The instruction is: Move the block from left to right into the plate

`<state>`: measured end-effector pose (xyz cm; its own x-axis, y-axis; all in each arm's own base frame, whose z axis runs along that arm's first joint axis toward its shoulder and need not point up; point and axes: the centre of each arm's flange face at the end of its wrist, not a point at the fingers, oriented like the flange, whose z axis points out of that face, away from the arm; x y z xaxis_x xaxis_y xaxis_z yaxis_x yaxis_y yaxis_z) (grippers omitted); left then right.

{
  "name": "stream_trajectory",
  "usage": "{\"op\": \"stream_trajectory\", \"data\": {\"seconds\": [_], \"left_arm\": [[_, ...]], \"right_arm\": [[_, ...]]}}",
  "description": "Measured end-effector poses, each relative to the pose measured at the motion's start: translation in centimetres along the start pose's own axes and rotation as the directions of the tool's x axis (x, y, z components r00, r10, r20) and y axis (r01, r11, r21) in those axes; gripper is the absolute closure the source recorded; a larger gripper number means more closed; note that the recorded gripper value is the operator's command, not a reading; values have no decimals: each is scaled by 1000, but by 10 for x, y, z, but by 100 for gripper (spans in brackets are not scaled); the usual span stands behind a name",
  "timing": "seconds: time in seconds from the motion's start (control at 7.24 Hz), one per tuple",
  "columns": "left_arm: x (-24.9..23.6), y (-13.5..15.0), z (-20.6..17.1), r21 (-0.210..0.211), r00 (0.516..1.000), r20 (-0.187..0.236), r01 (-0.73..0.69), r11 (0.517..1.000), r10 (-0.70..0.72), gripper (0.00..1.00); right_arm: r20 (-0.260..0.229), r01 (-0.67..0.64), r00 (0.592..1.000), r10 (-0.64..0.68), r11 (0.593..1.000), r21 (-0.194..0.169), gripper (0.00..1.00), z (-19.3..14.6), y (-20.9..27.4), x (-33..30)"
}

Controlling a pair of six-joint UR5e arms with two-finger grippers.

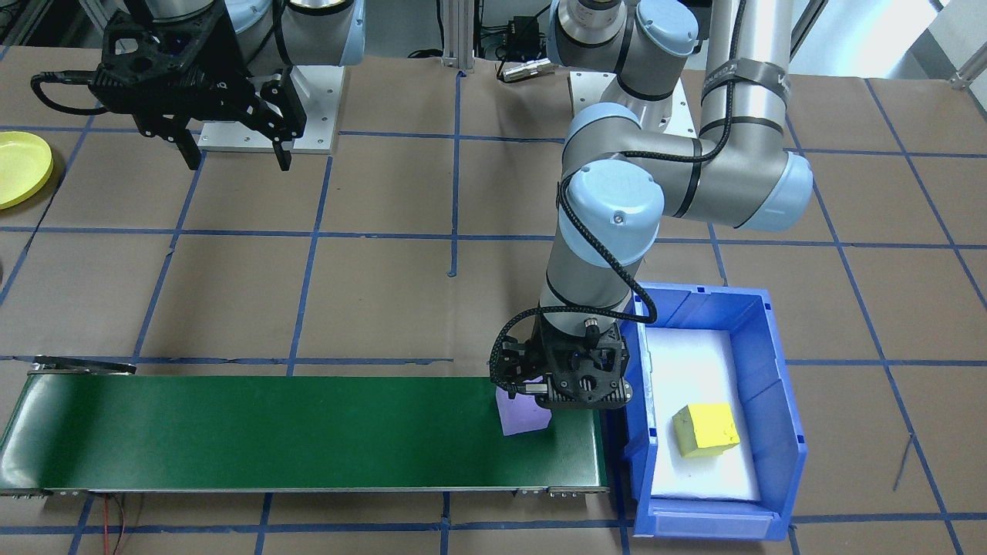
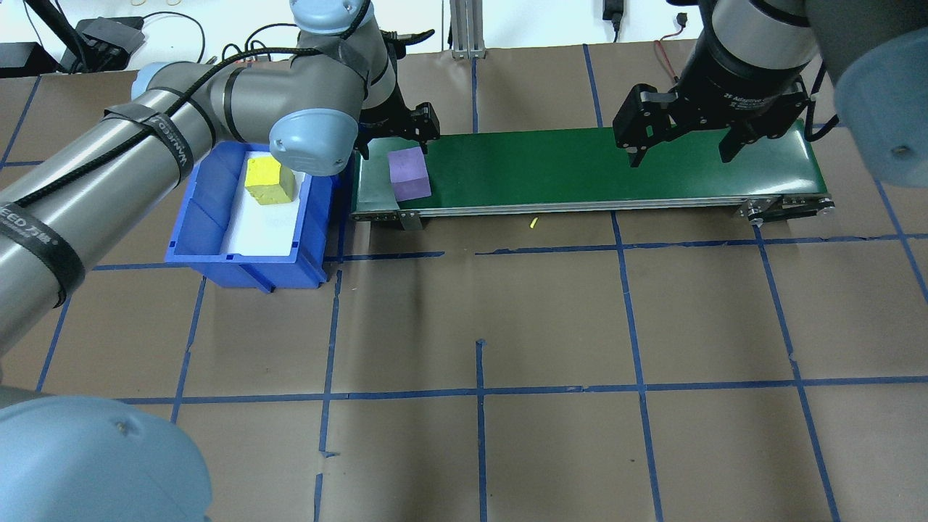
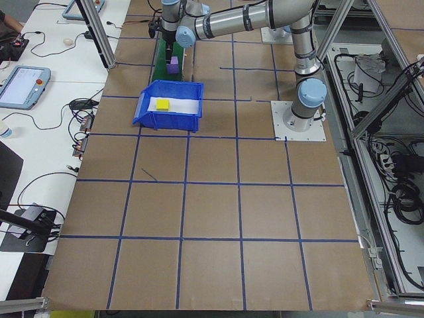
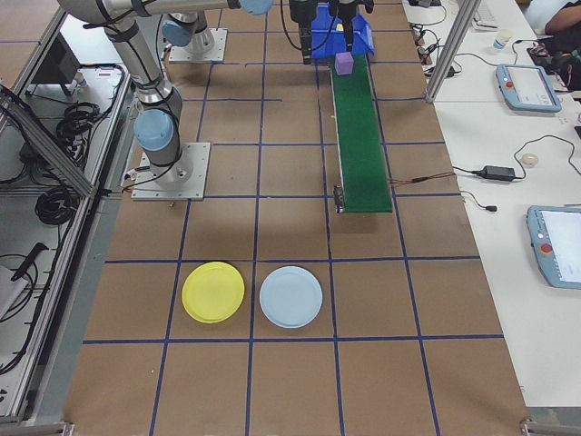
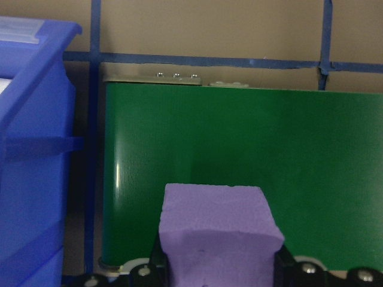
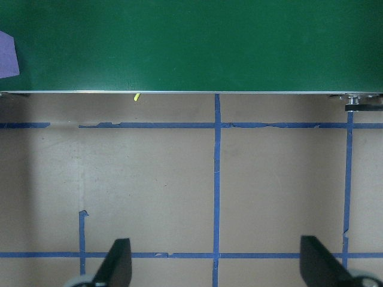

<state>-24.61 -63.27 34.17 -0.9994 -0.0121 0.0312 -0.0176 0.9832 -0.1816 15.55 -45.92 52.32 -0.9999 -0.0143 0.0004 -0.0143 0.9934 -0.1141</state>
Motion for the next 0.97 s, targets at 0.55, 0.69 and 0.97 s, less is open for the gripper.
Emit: {"op": "stream_trajectory", "data": {"seconds": [0.55, 0.69, 0.97], "left_arm": [[-129, -27, 3, -48, 999, 45, 26, 999, -24, 0], [-157, -31, 8, -60, 999, 52, 8, 998, -5, 0], [-197, -25, 30, -102, 998, 59, 32, 994, -26, 0]], "right_arm": [[3, 4, 1000, -4, 1000, 0, 2, 0, 1, -3], [5, 3, 1000, -3, 1000, 1, 2, 0, 1, -4], [6, 1, 1000, -1, 1000, 1, 2, 0, 1, -5]]}}
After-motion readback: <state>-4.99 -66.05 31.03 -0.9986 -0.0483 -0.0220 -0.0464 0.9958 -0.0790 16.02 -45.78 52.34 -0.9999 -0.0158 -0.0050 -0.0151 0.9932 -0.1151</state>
